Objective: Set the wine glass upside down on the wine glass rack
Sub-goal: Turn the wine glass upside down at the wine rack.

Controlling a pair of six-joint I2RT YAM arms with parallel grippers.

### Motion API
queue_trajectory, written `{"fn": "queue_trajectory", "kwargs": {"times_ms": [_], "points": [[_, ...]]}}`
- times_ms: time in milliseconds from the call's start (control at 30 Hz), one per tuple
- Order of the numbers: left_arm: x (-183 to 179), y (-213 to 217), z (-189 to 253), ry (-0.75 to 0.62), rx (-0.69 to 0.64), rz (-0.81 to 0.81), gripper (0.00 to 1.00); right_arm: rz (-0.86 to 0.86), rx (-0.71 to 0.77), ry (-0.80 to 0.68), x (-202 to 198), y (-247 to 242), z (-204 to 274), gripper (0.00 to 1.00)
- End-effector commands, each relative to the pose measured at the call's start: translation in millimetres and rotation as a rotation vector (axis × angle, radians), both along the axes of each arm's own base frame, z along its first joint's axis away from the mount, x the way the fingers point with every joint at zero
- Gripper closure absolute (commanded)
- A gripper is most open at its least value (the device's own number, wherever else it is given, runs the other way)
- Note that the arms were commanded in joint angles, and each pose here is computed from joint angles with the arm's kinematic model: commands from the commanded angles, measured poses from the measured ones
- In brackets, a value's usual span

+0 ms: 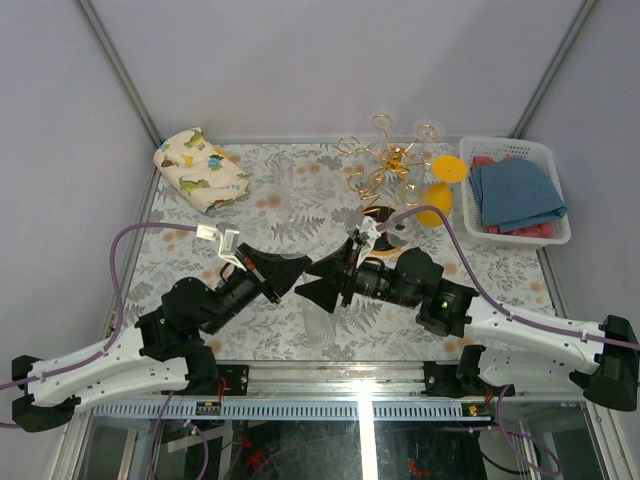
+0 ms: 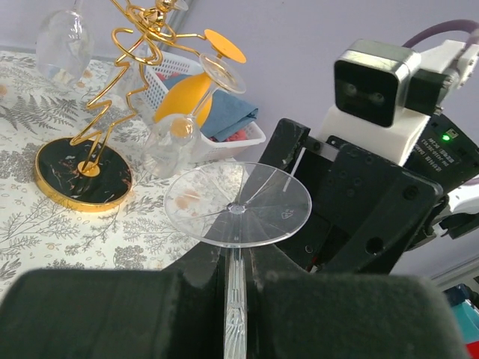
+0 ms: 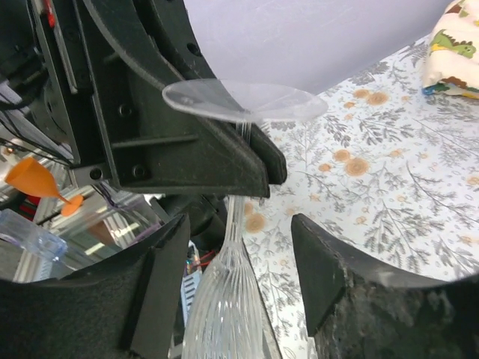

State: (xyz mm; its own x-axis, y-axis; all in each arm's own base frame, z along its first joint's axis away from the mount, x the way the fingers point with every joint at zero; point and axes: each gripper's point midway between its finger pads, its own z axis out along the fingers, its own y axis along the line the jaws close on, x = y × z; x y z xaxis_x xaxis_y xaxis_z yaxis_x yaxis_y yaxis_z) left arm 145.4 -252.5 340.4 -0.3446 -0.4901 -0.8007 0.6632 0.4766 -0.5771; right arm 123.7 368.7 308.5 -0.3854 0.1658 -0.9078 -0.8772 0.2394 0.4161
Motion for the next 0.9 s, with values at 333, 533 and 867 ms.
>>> {"fn": "queue_trajectory", "kwargs": {"times_ms": [333,533,867], "points": [[14,18,-14,0.041,0.238,0.111,1.0,-0.174,-0.185,-0.251,15,-69,-12,0.32],[7,6,-31,0.034,0.37,0.03,1.0,-0.249,-0.251,-0.477,31,-84,-7,0.32],[-8,-16,-42,0.02,0.441,-0.11,1.0,-0.211,-0.334,-0.79,36,-82,-6,0.32]]}}
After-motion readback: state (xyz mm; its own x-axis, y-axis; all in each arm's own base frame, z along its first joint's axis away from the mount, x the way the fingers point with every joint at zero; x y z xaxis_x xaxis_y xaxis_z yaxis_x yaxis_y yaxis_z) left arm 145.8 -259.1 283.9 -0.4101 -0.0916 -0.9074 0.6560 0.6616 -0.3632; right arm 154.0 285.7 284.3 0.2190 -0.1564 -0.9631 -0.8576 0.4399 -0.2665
